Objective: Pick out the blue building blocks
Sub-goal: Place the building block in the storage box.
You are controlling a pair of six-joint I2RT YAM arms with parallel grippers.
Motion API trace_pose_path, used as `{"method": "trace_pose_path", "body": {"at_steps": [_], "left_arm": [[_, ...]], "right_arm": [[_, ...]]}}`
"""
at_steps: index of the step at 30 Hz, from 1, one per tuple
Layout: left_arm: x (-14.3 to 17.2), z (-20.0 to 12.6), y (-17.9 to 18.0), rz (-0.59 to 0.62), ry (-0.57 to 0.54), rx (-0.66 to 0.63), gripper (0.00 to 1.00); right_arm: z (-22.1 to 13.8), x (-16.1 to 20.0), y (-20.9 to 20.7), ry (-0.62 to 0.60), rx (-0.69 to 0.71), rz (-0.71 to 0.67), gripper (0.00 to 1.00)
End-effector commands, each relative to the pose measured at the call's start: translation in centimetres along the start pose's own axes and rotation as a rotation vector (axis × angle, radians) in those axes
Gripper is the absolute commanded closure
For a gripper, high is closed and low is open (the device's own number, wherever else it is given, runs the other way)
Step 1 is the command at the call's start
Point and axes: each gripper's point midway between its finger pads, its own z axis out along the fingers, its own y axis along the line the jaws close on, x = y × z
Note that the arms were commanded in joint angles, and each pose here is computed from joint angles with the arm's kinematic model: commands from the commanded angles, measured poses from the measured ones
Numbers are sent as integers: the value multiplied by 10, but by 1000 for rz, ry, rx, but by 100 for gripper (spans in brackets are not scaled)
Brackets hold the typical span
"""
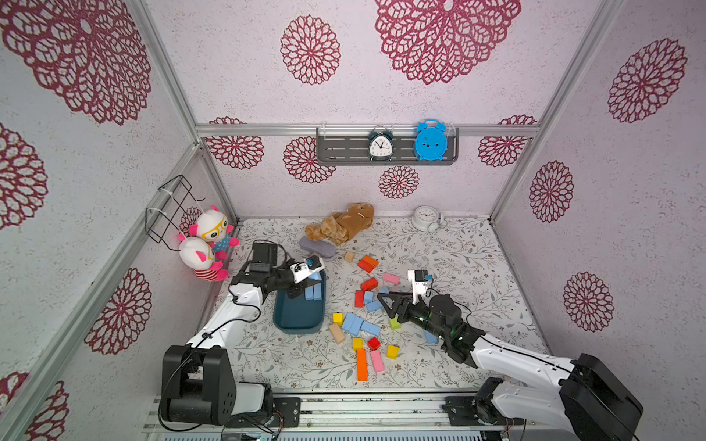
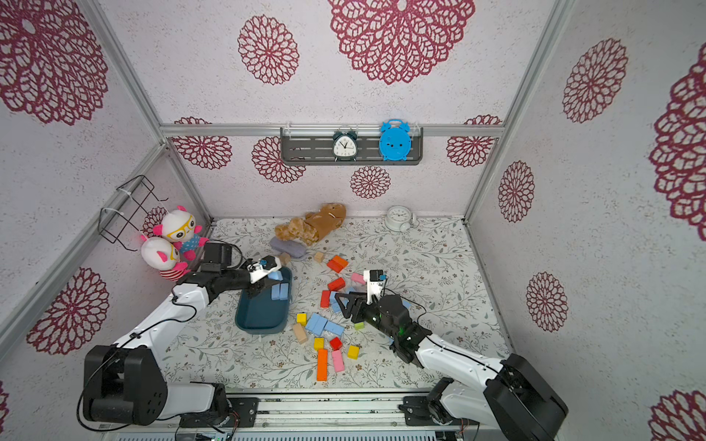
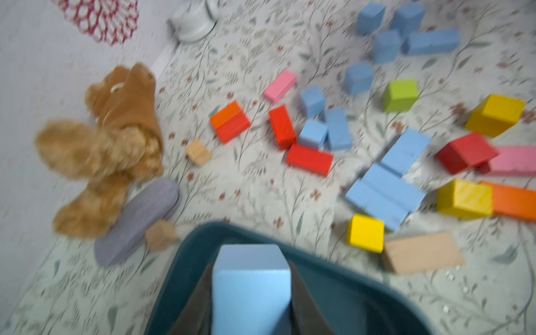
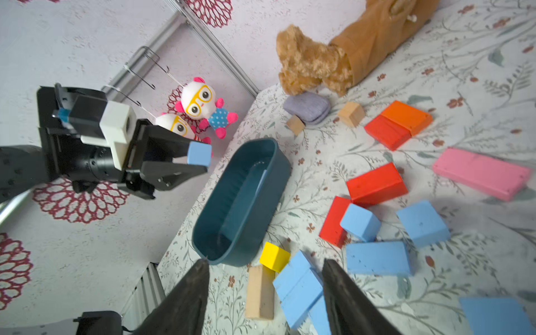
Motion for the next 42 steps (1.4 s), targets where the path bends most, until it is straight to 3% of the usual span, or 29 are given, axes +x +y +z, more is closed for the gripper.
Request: {"method": "trace_pose_path", "body": {"at_steps": [1, 4, 12, 22, 34, 40, 42], "left_arm": [[42, -10, -10, 65, 161, 55, 80], [70, -2, -5, 97, 255, 42, 79], [106, 34, 7, 158, 393, 48, 77], [137, 58, 10, 186, 503, 91, 75], [135, 75, 17, 147, 469, 94, 67], [133, 76, 24, 149, 468, 66, 49], [134, 75, 26, 148, 477, 56, 48]], "right_arm": [[3, -12, 15, -84, -37, -36, 35], [8, -5, 20, -82, -44, -45, 35], [26, 10, 29, -51, -63, -63, 35], [30, 6, 33, -47, -56, -82, 35], [33, 1, 38, -44, -59, -92, 35], [33, 2, 38, -41, -60, -88, 35], [33, 1, 39, -44, -63, -89, 35]]}}
